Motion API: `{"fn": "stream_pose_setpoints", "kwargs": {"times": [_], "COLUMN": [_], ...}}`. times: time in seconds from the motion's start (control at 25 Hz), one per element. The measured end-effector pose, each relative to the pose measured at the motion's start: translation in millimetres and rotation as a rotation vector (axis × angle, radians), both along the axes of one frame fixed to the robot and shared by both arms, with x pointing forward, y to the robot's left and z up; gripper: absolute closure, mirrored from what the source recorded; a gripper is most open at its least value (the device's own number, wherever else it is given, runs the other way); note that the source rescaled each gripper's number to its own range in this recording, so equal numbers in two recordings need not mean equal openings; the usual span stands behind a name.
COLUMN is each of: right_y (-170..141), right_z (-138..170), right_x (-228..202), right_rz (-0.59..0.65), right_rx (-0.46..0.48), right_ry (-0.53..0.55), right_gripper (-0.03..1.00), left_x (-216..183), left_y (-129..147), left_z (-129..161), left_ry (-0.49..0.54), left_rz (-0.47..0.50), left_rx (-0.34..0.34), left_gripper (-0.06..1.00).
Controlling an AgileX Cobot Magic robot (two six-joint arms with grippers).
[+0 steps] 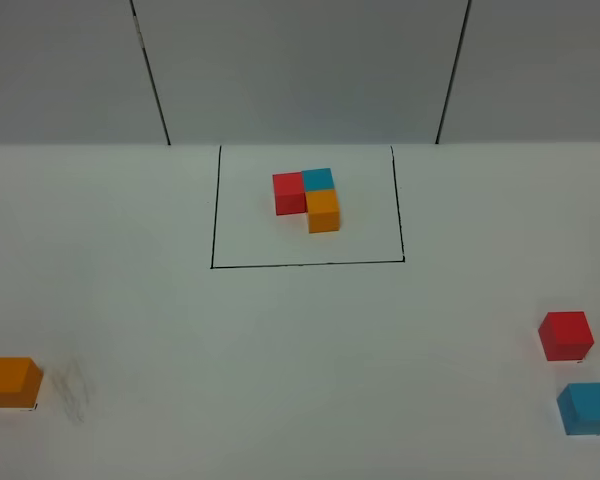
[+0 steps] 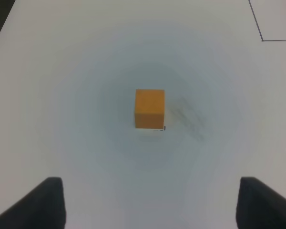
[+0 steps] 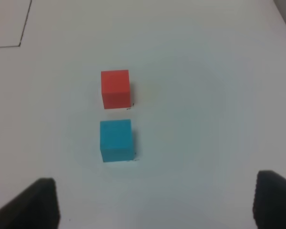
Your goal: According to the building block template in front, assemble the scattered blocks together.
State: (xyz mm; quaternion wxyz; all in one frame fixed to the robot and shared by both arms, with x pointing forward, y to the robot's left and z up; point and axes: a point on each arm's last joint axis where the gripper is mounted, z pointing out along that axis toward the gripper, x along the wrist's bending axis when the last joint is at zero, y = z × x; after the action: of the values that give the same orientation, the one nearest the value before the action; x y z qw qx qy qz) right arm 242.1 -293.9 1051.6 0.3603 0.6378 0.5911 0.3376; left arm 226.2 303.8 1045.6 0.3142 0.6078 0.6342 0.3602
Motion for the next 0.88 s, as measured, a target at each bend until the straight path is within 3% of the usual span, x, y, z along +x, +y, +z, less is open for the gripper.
{"fn": "stream_pose_setpoints", "kwargs": {"times": [0.88], "right_y": [0.0], "right_z": [0.0], "right_x": [0.0], "right_rz": [0.001], "right_rx": [-0.001], "right_ry": [0.000], "right_gripper": [0.10], "left_x": [0.0], "left_y": [0.0], "left_z": [0.0], "left_ry": [0.000], "left_rz": [0.000], "left_rx": [0.000], "left_gripper": [0.14]}}
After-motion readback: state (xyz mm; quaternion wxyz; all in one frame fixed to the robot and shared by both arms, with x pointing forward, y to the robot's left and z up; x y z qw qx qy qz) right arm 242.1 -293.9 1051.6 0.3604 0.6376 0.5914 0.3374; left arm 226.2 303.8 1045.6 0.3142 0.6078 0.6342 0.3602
